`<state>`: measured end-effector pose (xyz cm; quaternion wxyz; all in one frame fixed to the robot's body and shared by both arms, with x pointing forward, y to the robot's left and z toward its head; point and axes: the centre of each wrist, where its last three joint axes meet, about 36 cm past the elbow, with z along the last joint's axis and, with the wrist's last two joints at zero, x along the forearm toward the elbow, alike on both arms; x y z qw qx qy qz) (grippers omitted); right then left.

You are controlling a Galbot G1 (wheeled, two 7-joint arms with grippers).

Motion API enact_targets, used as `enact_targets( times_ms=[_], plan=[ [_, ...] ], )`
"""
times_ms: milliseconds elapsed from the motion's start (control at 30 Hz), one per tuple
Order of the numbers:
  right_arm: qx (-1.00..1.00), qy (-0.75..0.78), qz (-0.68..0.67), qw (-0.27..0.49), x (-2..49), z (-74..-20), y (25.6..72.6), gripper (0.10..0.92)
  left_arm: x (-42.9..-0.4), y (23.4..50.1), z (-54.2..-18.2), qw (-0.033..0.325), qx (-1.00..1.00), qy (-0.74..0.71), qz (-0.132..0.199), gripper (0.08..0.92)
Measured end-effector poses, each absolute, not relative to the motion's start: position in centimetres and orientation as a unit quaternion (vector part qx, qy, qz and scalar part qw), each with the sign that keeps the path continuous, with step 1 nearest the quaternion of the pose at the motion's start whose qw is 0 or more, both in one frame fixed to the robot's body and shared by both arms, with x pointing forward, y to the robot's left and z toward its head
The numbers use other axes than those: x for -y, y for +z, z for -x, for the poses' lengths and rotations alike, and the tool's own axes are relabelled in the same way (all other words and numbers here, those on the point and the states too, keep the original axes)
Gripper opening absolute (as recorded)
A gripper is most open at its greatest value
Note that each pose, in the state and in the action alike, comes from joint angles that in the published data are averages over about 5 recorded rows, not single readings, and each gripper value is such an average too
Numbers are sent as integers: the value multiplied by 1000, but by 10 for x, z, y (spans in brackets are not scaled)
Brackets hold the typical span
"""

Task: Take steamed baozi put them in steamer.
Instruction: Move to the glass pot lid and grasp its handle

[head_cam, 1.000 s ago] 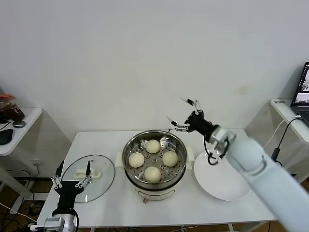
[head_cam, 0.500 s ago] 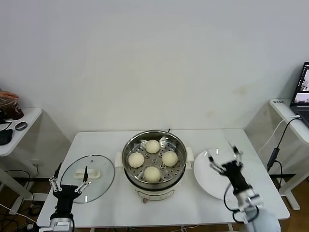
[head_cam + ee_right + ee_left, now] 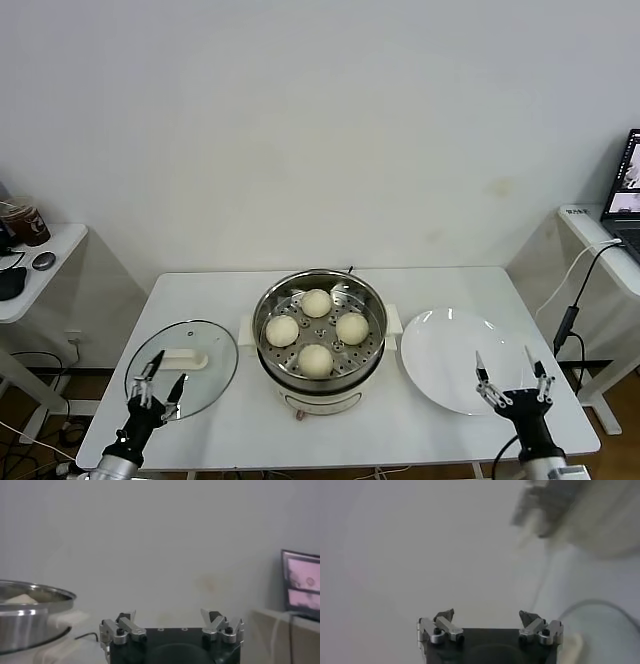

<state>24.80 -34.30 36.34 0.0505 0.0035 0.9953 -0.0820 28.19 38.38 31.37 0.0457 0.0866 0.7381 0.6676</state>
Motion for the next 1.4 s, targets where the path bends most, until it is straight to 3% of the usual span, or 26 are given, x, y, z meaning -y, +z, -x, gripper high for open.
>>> enact_targets(
  times_ms=[333, 1000, 1200, 1400],
  plan=[
    [-996, -78, -21, 38, 344, -230, 363, 823, -413, 297, -320, 35, -649, 749, -129, 823],
    [-996, -76, -26, 32, 341, -221, 365, 823, -441, 279, -393, 12, -610, 783, -125, 822],
    [-996, -76, -24, 30, 340, -221, 364, 823, -446, 274, -405, 2, -611, 782, -123, 723],
    [-997, -74, -21, 28, 338, -221, 363, 823, -451, 267, -411, -6, -617, 777, -123, 542]
  ],
)
